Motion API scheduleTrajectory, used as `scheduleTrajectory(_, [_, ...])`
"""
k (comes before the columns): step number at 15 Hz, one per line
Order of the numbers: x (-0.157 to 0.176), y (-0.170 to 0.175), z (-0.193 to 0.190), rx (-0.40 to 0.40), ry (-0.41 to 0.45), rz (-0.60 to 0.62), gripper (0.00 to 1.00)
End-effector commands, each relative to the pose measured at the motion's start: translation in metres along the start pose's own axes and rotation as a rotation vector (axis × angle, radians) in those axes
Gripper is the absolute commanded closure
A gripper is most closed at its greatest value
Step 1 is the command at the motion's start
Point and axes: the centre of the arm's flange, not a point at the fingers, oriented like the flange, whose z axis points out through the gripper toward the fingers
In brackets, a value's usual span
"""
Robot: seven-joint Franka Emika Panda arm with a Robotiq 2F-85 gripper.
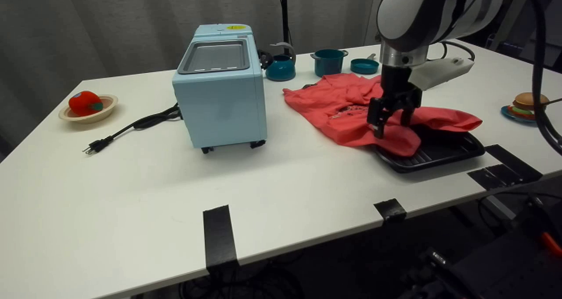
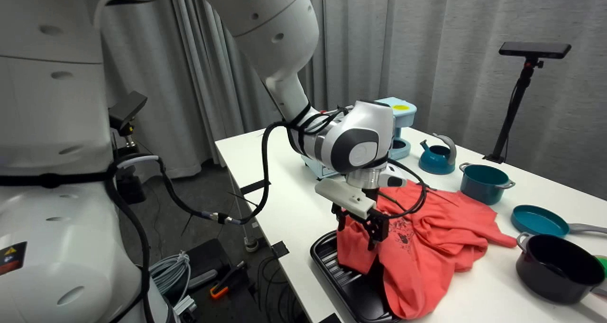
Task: Pick up the peach towel and fold it.
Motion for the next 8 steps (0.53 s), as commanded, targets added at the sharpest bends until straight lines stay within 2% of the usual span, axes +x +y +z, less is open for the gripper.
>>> scheduleTrajectory(1, [0.016,0.009,0.03,-0.003,-0.01,-0.007,0.0])
scheduleTrajectory(3, [0.017,0.012,0.037,0.002,-0.025,0.003,0.0])
scheduleTrajectory(4, [0.017,0.013,0.039,0.011,-0.029,0.01,0.23])
scheduleTrajectory(5, [0.018,0.014,0.041,0.018,-0.033,0.012,0.28])
scheduleTrajectory(8, [0.019,0.016,0.04,0.025,-0.031,0.027,0.5])
